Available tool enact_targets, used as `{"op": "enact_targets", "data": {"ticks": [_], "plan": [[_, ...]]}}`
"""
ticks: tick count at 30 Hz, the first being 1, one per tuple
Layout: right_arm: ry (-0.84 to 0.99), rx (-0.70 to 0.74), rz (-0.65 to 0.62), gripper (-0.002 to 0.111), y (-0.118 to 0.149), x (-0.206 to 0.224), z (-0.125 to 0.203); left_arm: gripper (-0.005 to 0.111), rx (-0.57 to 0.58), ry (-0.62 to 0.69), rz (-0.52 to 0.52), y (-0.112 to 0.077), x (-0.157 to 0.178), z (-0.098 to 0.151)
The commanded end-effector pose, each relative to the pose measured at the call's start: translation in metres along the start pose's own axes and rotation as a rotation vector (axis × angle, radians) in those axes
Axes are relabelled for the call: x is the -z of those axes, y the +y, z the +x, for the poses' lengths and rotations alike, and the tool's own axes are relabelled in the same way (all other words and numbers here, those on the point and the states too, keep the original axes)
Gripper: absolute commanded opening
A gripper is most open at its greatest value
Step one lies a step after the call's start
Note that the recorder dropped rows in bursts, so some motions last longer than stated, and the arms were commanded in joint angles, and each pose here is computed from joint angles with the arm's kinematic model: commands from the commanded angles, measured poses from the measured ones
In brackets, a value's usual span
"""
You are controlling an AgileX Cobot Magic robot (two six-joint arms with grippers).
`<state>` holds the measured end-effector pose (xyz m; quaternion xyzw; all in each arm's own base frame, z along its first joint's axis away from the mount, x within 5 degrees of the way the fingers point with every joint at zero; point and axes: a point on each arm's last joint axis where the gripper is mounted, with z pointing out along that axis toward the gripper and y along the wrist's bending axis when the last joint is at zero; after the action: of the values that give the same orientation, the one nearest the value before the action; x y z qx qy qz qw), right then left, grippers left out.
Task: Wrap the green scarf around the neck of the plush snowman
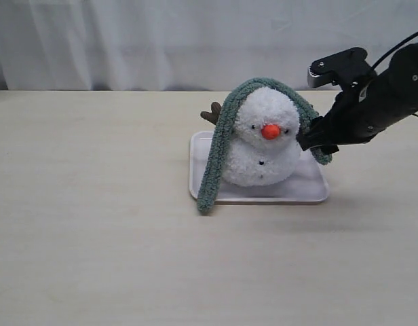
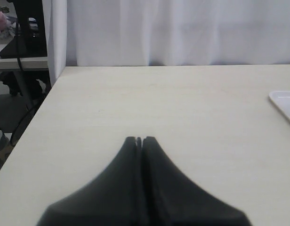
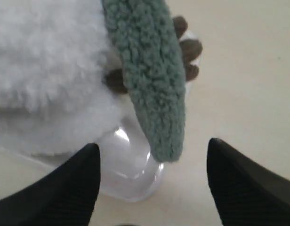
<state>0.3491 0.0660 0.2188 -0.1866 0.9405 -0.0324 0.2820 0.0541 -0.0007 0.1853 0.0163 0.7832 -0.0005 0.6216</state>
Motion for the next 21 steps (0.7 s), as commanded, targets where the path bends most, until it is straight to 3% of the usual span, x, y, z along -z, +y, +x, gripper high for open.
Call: {"op": "enact_targets", "data": {"ticks": [1, 8, 16, 18, 21], "plan": [[-0.097, 0.018, 0.007, 0.062, -0.001, -0.022, -0.008, 0.0, 0.007, -0.009, 0.0, 0.0, 0.0, 0.0], [-0.094, 0.078, 0.017, 0.046, 0.001, -0.048, -0.004, 0.0, 0.007, -0.009, 0.0, 0.0, 0.0, 0.0], [-0.113, 0.069, 0.028, 0.043, 0.0, -0.054, -0.004, 0.0, 0.007, -0.009, 0.0, 0.0, 0.0, 0.0], [-0.098, 0.075, 0.029, 0.034, 0.0, -0.054, -0.003, 0.0, 0.007, -0.009, 0.0, 0.0, 0.0, 0.0], [-0.085, 0.078, 0.032, 0.011, -0.001, -0.052, -0.002, 0.0, 0.007, -0.009, 0.0, 0.0, 0.0, 0.0]]}}
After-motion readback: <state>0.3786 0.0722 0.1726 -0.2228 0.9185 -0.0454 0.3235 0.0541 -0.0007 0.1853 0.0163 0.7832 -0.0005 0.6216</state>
